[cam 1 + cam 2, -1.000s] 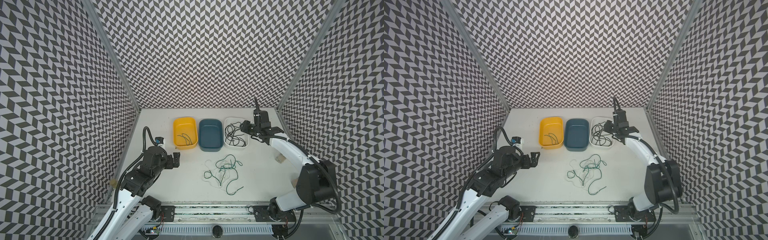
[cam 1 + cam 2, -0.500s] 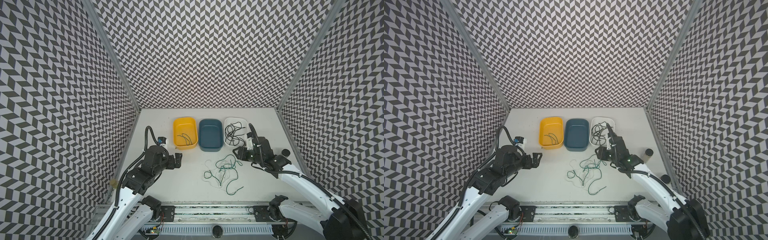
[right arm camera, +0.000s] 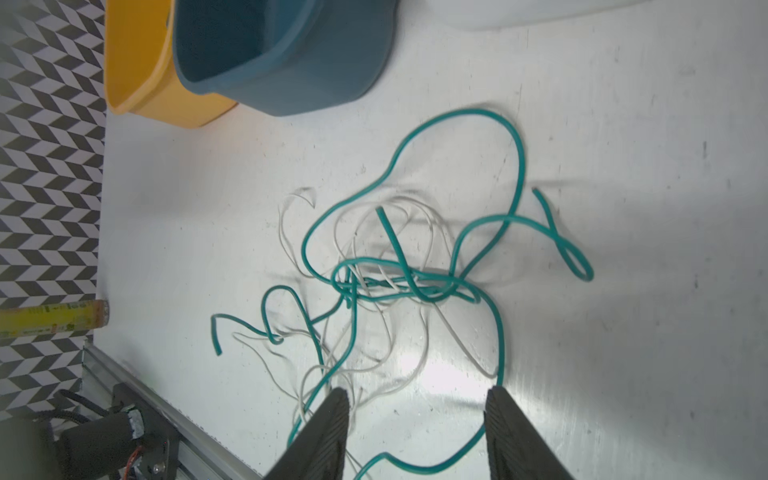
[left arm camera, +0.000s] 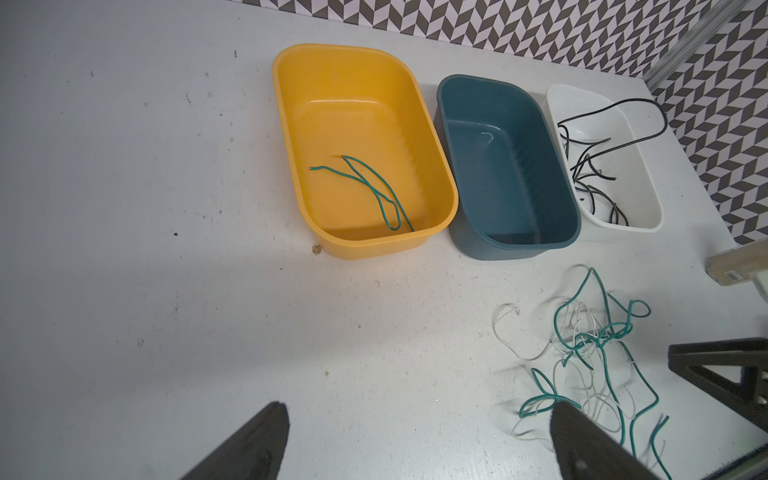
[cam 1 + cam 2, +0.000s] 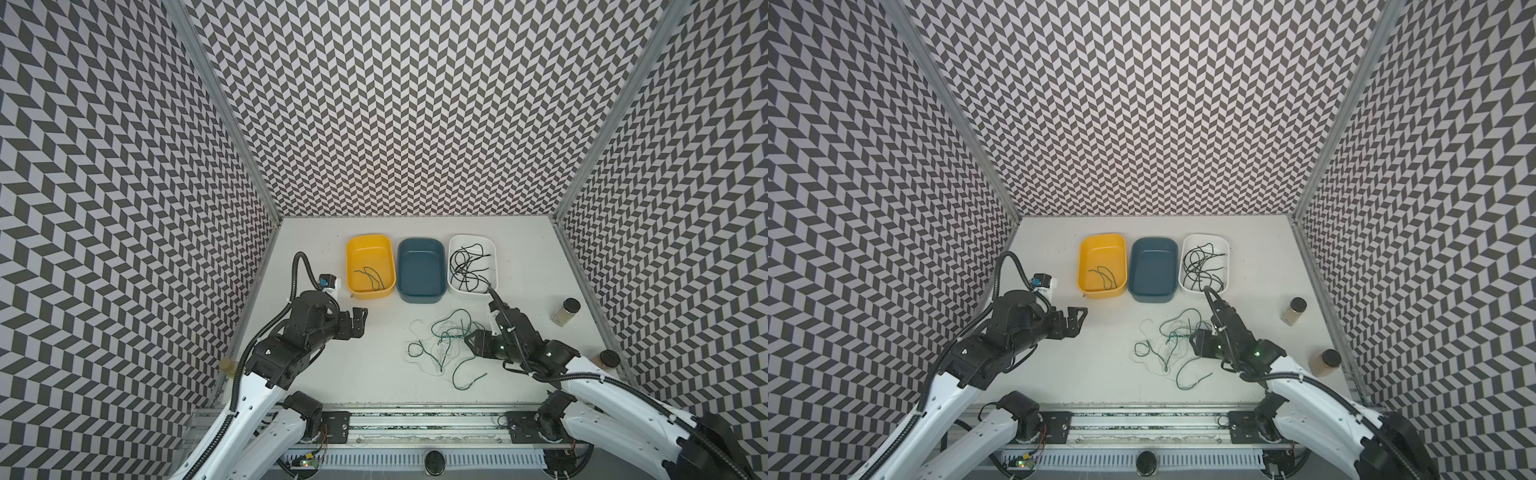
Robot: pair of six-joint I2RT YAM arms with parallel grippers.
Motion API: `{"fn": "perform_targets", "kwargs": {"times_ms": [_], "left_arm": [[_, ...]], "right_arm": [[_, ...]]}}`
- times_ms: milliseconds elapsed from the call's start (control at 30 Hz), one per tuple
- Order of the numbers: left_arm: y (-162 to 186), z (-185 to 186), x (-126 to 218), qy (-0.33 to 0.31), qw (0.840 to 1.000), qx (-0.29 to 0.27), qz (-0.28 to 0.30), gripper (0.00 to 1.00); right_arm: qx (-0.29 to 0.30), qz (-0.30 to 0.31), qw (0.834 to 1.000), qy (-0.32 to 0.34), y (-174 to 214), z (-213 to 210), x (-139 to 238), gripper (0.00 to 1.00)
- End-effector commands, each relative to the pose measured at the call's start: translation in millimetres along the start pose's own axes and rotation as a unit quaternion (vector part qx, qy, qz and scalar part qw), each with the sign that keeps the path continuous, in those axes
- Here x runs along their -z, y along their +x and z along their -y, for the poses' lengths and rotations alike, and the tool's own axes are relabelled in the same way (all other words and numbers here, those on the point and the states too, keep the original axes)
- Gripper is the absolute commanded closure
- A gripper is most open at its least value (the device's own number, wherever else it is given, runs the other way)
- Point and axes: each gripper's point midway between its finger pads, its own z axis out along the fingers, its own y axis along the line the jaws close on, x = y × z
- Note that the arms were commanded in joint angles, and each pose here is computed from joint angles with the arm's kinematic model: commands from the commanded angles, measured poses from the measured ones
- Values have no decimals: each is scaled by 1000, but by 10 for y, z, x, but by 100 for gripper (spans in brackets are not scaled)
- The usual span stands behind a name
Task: Untangle the cables
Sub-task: 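Move the right gripper back down to the green and white tangle, then grasp a green wire in the tangle with the right gripper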
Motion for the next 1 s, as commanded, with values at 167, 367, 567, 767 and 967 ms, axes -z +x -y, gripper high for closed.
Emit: {"fn": "perform_targets", "kwargs": {"times_ms": [167,367,567,767,967], "left_arm": [[-25,49,-6,10,1000,-8,2,0],[-17,45,-11,9,1000,-8,0,0],[-16,43,-10,9,1000,-8,0,0],[-14,44,-13,9,1000,-8,-1,0],[-13,41,-16,8,1000,-8,-1,0]], "right_arm": [[-62,13,998,18,224,281,85,46],[-76,5,997,-19,275,128,57,44],[-104,-16,993,-52,342,-60,-7,43],[-128,-26,991,-40,429,-24,-82,43],[-148,-25,988,-22,501,113,-134,43]]}}
